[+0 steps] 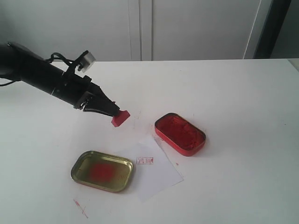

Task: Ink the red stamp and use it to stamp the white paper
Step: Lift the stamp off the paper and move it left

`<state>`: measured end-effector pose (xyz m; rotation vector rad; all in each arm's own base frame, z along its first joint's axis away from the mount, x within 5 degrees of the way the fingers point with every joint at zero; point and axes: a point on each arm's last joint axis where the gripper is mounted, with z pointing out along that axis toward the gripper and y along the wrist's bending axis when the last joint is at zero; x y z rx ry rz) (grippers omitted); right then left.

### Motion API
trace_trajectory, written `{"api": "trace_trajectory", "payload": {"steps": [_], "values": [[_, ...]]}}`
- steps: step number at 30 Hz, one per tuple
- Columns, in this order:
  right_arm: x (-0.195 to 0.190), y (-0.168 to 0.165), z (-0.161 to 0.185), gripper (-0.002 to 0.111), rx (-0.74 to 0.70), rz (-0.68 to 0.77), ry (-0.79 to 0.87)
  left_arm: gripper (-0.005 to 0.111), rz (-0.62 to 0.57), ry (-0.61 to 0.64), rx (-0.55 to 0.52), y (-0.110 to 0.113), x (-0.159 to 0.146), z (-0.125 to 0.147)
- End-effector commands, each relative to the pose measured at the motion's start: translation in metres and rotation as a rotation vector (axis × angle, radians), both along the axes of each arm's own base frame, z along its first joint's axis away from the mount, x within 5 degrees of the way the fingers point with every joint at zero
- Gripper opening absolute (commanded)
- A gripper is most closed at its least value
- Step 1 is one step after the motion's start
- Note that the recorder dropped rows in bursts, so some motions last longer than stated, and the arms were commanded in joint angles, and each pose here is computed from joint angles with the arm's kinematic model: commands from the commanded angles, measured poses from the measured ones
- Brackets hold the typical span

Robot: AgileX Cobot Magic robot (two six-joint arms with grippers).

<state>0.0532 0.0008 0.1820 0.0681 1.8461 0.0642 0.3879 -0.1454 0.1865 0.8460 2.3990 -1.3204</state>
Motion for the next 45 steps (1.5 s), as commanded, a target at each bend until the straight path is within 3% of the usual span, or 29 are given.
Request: {"api": "trace_trajectory", "payload": {"steps": [1, 11, 22, 38, 40, 45], "values": [[0.0, 0.0, 0.0, 0.0, 0.004, 0.0, -0.013, 0.0, 0.049, 0.031, -0.002, 0.001, 0.004, -0.009], [0.0, 0.0, 0.0, 0.0, 0.004, 0.0, -0.013, 0.0, 0.072, 0.103, 0.025, 0.001, 0.008, -0.038], [0.0, 0.0, 0.0, 0.0, 0.004, 0.0, -0.013, 0.0, 0.11, 0.088, 0.086, 0.004, 0.011, -0.043], [0.0, 0.0, 0.0, 0.0, 0.004, 0.0, -0.013, 0.0, 0.116, 0.144, 0.091, 0.004, 0.011, -0.055], [0.0, 0.0, 0.0, 0.0, 0.004, 0.0, -0.013, 0.003, 0.114, 0.139, 0.1, 0.005, 0.011, -0.056], [0.0, 0.0, 0.0, 0.0, 0.004, 0.0, -0.013, 0.027, 0.115, 0.135, 0.101, 0.005, 0.011, -0.056]]}}
